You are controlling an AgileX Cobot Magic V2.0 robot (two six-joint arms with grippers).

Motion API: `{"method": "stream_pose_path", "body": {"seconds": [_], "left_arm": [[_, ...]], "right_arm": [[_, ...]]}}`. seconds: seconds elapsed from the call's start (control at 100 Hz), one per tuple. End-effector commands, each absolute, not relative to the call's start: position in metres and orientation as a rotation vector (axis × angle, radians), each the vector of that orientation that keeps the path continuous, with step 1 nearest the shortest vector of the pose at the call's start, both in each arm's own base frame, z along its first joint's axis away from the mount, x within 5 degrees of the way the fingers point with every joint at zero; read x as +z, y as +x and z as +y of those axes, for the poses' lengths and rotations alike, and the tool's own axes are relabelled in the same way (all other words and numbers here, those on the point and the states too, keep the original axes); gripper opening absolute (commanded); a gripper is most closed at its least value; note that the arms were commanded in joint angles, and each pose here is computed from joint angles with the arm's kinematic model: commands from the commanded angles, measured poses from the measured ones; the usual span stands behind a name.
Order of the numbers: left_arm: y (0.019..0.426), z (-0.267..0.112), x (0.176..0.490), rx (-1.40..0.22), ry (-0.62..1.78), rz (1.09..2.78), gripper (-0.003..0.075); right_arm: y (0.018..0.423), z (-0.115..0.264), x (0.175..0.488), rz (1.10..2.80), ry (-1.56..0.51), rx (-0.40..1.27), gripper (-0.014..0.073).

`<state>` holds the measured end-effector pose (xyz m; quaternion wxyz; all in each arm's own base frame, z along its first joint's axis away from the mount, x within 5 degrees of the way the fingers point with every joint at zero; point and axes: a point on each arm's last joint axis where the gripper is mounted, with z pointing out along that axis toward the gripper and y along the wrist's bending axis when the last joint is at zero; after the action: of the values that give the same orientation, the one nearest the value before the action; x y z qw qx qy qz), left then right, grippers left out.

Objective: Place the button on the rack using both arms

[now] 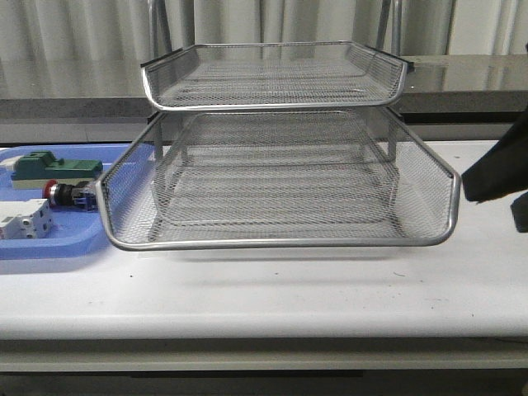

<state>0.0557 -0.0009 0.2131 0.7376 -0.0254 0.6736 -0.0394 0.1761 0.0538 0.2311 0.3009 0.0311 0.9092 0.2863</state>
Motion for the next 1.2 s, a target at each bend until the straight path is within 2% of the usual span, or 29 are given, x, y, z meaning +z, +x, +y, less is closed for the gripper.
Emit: {"method": "stream_pose_path", "body": {"seconds": [0.0,0.19,0.37,0.49,0.7,0.83,0.93,1.19], "left_arm": [[0.055,-0.001,0.207,-0.1,-0.062,1.416,-0.002],[0.055,-0.001,0.207,-0.1,-0.062,1.416,-0.002],[0.055,-0.001,0.207,-0.1,-0.062,1.416,-0.002],[0.055,-0.001,0.207,-0.1,-0.062,1.416,-0.002],[0.055,-0.001,0.207,-0.1,-0.062,1.416,-0.002],[0.055,-0.001,0.207,-0.1,-0.062,1.416,-0.002],[0.055,-0.001,0.207,-0.1,-0.062,1.416,-0.002],[0.055,-0.001,0.207,-0.1,-0.062,1.416,-0.002]], "right_arm": [[0.176,0.051,0.258,2.413,0.02,0.686,0.0406],[0.167,0.034,0.29,2.484,0.001,0.412,0.0406],[0.147,0.017,0.313,2.441,0.032,0.183,0.0406],[0.127,0.011,0.324,2.374,0.041,0.112,0.0394],[0.094,0.008,0.34,2.239,0.033,0.107,0.0347],[0.081,0.007,0.345,2.178,0.032,0.112,0.0286],[0.075,0.006,0.347,2.151,0.031,0.113,0.0209],[0.074,0.006,0.348,2.146,0.031,0.114,-0.0066]]}}
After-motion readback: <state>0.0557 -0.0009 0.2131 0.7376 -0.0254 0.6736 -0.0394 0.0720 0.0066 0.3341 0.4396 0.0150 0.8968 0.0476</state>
